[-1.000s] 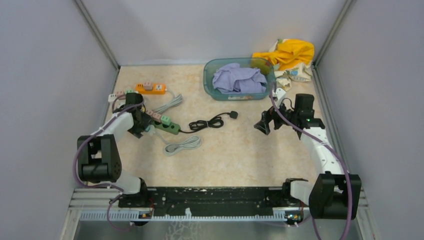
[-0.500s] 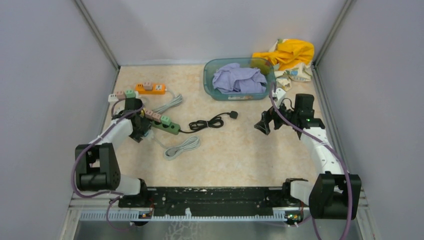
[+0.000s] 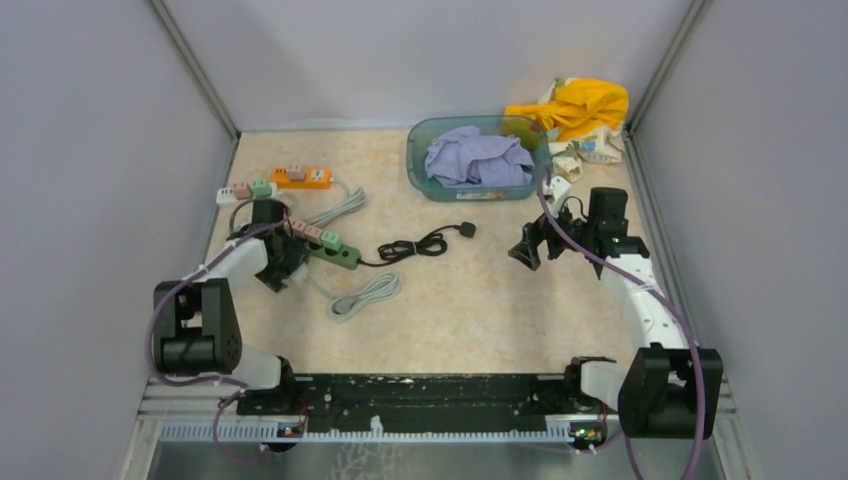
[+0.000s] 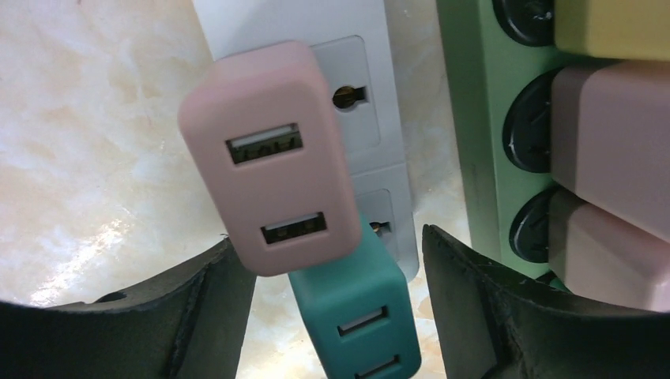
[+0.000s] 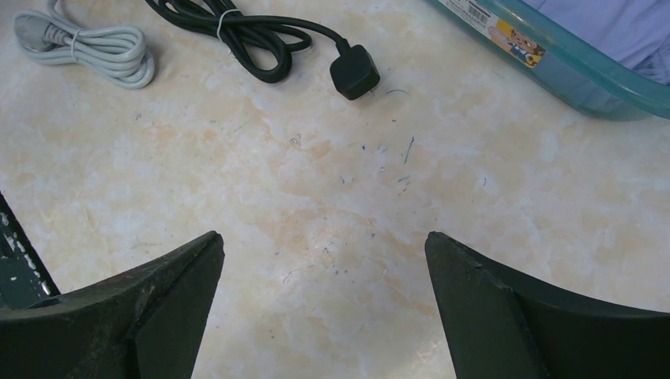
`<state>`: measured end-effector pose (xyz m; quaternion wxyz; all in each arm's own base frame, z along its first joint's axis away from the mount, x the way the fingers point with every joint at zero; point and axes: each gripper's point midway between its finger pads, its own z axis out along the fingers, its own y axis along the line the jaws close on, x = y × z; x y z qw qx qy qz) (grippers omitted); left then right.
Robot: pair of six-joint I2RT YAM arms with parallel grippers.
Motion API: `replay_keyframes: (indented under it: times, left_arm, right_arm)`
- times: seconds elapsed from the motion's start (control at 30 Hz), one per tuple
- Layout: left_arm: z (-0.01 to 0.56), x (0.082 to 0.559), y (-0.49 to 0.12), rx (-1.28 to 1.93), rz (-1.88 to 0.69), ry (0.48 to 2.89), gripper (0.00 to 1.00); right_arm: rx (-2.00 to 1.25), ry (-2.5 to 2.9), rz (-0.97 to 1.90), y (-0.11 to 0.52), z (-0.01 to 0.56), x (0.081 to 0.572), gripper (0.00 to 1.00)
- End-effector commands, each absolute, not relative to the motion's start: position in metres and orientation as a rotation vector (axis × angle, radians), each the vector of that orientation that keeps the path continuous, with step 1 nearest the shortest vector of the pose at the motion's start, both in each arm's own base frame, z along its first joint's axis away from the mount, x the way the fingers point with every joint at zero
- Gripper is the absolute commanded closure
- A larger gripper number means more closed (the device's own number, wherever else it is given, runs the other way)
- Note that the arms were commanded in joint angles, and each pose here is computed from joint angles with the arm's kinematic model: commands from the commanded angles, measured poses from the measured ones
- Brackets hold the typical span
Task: Pull the plug off the socket
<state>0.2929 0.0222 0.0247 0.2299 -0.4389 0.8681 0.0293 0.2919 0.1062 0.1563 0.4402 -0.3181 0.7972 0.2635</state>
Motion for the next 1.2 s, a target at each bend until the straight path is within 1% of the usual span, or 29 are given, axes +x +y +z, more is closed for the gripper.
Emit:
replay_keyframes:
  times: [0.0, 0.13, 0.37, 0.47, 0.53, 0.63, 0.67, 0.73, 0.77, 0.83, 1.03, 1.17]
  left_arm:
    - [0.035, 0.304, 0.016, -1.207, 0.001, 2.373, 0.20]
    - [0.037, 0.303, 0.022, -1.225, 0.038, 2.344, 0.20]
    - [0.019, 0.290, 0.030, -1.253, 0.167, 2.417, 0.20]
    - [0.021, 0.290, 0.032, -1.247, 0.179, 2.409, 0.24]
    - [0.024, 0.291, 0.034, -1.236, 0.185, 2.398, 0.29]
    - [0.027, 0.293, 0.036, -1.220, 0.189, 2.394, 0.46]
    - [0.027, 0.293, 0.036, -1.216, 0.189, 2.396, 0.54]
    - [0.028, 0.293, 0.036, -1.203, 0.187, 2.402, 0.77]
    - [0.029, 0.293, 0.035, -1.191, 0.181, 2.403, 0.85]
    - [0.035, 0.294, 0.034, -1.157, 0.161, 2.404, 0.91]
    - [0.079, 0.296, 0.024, -0.972, 0.007, 2.301, 1.00]
    - [0.112, 0.289, 0.023, -0.891, -0.050, 2.189, 1.00]
  right_arm:
    - [-0.828, 1.935, 0.650, 0.111, 0.165, 0.294, 0.01]
    - [-0.831, 1.935, 0.648, 0.112, 0.165, 0.295, 0.01]
    - [-0.837, 1.933, 0.642, 0.112, 0.165, 0.294, 0.01]
    - [-0.835, 1.934, 0.642, 0.111, 0.165, 0.294, 0.01]
    - [-0.836, 1.934, 0.641, 0.111, 0.165, 0.294, 0.01]
    - [-0.838, 1.933, 0.638, 0.111, 0.165, 0.294, 0.01]
    - [-0.836, 1.936, 0.638, 0.111, 0.165, 0.294, 0.01]
    - [-0.837, 1.934, 0.635, 0.111, 0.165, 0.294, 0.01]
    - [-0.837, 1.933, 0.636, 0.111, 0.166, 0.294, 0.01]
    - [-0.837, 1.933, 0.632, 0.111, 0.166, 0.294, 0.01]
    - [-0.839, 1.930, 0.643, 0.112, 0.166, 0.294, 0.01]
    - [-0.839, 1.932, 0.653, 0.113, 0.165, 0.293, 0.01]
